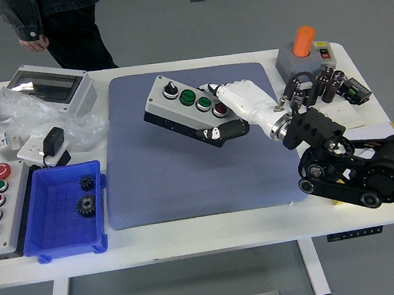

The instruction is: Pick up the button,place it on the desk,press the button,press the button

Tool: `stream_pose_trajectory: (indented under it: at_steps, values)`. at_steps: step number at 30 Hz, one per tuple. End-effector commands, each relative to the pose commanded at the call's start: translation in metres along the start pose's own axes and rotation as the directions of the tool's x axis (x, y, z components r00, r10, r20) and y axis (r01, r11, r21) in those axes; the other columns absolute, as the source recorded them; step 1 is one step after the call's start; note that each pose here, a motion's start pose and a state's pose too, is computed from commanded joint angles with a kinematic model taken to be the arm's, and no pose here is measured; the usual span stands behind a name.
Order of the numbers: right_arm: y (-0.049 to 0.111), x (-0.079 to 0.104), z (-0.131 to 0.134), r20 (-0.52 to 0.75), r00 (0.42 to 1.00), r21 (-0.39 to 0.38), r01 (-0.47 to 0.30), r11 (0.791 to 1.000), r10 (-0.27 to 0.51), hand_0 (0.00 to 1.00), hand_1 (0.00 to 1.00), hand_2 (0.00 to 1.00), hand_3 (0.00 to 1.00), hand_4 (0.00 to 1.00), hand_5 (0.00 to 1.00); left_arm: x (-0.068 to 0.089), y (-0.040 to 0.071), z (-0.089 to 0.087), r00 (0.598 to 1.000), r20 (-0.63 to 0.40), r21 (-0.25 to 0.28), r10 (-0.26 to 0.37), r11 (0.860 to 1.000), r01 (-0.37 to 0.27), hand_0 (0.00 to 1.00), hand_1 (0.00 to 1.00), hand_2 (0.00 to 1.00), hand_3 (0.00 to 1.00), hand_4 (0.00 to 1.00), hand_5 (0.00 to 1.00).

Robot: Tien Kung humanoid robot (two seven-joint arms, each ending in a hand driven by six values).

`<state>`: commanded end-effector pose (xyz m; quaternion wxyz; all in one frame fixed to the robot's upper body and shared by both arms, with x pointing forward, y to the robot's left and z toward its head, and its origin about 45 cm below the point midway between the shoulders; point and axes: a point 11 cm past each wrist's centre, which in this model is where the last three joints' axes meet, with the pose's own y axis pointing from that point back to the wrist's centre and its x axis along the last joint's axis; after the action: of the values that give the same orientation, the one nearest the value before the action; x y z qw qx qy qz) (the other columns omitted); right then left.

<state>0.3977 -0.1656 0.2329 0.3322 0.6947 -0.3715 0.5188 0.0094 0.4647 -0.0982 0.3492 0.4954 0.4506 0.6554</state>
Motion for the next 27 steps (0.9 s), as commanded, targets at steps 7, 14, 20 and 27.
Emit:
stream_pose_trajectory:
  at_steps: [7,14,20,27]
  values:
    - [0.006,-0.005,0.001,-0.205,0.978,0.044,0.041,0.998,-0.031,0.501,0.598,0.427,0.561,0.124,0.002,0.003,0.0,0.005,1.0,0.013,-0.005,0.006,1.0,-0.006,0.656,0.611,0.554,0.587,0.496,0.167]
    - [0.001,-0.019,-0.013,-0.382,0.921,0.104,0.128,0.986,-0.079,0.512,0.615,0.501,0.562,0.124,0.002,0.006,0.001,0.007,1.0,0.016,-0.008,0.013,1.0,-0.012,0.656,0.611,0.552,0.586,0.493,0.169]
    - [-0.003,-0.02,-0.018,-0.431,0.901,0.133,0.12,0.984,-0.052,0.511,0.6,0.455,0.563,0.112,0.002,0.006,0.001,0.009,1.0,0.019,-0.014,0.012,1.0,-0.011,0.656,0.61,0.552,0.586,0.486,0.168]
    - [0.002,-0.031,-0.012,-0.361,0.932,0.155,0.086,0.984,-0.024,0.53,0.597,0.451,0.58,0.117,0.002,0.008,0.001,0.011,0.999,0.036,-0.02,0.017,1.0,-0.016,0.657,0.604,0.551,0.586,0.456,0.164]
